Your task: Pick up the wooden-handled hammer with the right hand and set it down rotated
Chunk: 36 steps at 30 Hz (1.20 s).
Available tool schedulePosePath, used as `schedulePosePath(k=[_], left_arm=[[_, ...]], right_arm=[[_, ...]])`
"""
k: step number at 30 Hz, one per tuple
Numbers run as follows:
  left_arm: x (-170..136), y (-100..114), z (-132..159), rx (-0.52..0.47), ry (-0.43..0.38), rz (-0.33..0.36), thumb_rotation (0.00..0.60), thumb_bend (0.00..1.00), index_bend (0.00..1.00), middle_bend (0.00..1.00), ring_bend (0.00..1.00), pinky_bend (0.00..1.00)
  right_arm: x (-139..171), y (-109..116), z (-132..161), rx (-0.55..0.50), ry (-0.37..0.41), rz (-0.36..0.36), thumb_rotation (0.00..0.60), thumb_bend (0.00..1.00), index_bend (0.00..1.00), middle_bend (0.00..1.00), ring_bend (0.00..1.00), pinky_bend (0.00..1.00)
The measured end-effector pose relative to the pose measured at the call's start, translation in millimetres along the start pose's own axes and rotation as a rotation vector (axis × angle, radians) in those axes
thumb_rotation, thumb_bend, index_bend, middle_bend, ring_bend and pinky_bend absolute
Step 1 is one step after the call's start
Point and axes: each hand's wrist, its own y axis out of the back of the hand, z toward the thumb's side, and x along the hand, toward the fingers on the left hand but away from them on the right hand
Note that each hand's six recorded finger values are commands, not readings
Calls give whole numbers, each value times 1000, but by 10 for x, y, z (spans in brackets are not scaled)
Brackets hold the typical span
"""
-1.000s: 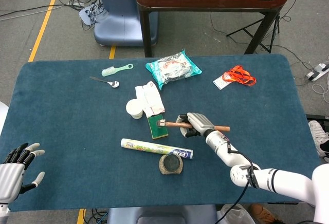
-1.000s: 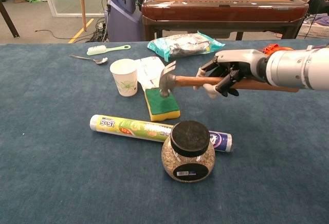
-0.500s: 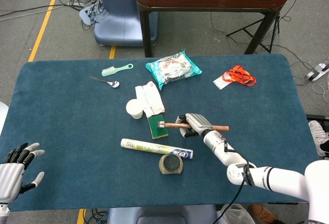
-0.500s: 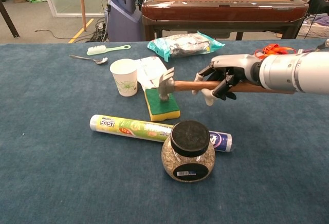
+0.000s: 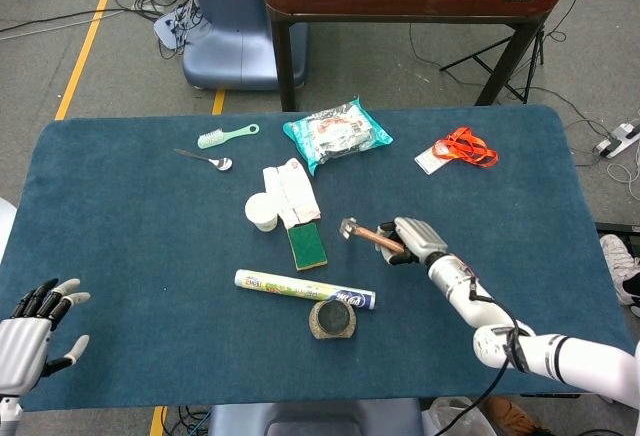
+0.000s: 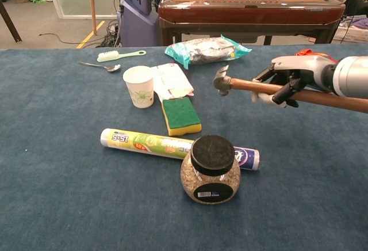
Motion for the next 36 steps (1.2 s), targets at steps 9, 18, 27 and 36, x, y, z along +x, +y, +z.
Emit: schedulePosePath(k=[9, 18, 27, 36], left_arm=[[4, -10, 5, 2, 0, -4, 600, 252, 282, 174, 84, 127], [0, 0, 2, -2, 0, -1, 600, 252, 282, 174, 84, 127], [-5, 14, -3, -8, 1, 4, 600, 251, 282, 174, 84, 127], [-15, 27, 1, -14, -3, 8, 600, 252, 282, 174, 84, 127]], right_arm=[[-53, 39, -271, 31, -42, -47, 600, 701, 519, 580, 478, 467], [-18, 43, -339, 73, -32, -78, 600, 169, 83, 207, 134, 216], [169, 210, -389, 122, -13, -172, 600, 139, 27, 152, 102, 193], [789, 498, -564, 174, -34, -332, 600, 144, 27, 225, 102, 193]])
